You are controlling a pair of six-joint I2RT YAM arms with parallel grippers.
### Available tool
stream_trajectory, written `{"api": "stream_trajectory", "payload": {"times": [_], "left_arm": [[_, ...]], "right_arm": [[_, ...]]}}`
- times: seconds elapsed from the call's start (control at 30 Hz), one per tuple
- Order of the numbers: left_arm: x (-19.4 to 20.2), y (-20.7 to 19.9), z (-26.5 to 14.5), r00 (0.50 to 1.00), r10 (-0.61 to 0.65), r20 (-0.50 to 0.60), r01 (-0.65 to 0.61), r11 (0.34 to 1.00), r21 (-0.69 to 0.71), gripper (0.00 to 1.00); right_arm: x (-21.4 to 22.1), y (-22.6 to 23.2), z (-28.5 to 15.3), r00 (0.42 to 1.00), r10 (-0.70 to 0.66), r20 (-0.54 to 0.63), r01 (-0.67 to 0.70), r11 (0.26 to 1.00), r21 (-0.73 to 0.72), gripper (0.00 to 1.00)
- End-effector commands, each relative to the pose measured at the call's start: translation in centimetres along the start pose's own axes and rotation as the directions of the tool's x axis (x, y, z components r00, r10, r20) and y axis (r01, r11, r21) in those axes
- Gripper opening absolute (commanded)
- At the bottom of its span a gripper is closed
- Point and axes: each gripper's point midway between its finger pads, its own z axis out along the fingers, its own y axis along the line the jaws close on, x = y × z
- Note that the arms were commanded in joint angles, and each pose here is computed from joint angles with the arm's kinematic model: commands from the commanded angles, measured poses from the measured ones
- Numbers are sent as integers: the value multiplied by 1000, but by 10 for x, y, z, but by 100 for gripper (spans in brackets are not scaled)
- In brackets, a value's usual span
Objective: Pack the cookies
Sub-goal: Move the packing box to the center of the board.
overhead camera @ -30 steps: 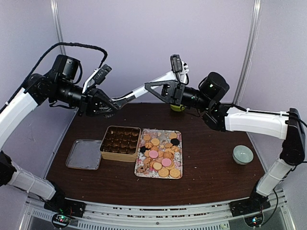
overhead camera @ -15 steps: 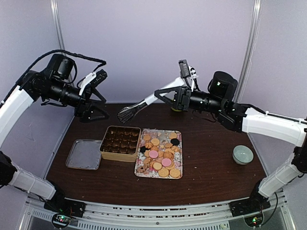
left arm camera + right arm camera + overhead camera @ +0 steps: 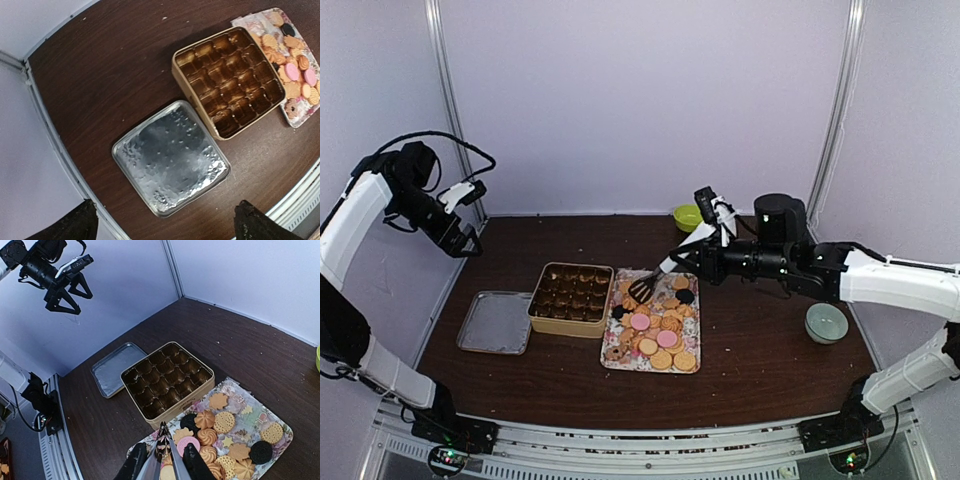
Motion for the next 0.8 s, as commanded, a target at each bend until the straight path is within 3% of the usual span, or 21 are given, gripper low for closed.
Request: {"api": "stream_trajectory", "payload": {"times": [0.0,0.33,0.6,0.77], "left_arm": [[22,21,-8,999,-41,6,42,996,-84,98],[42,57,48,999,-37,10,38,978,-203,94],[13,101,105,998,51,-48,-64,943,-328,91],[-9,100,147,990,122,-77,-140,941,-308,90]], "right_arm": [[1,-2,0,997,-71,29,67,993,102,21],[24,1,22,994,-98,39,89,978,191,20],[13,0,15,993,-90,73,71,971,228,20],[5,-2,3,992,-83,92,57,966,252,20]]}}
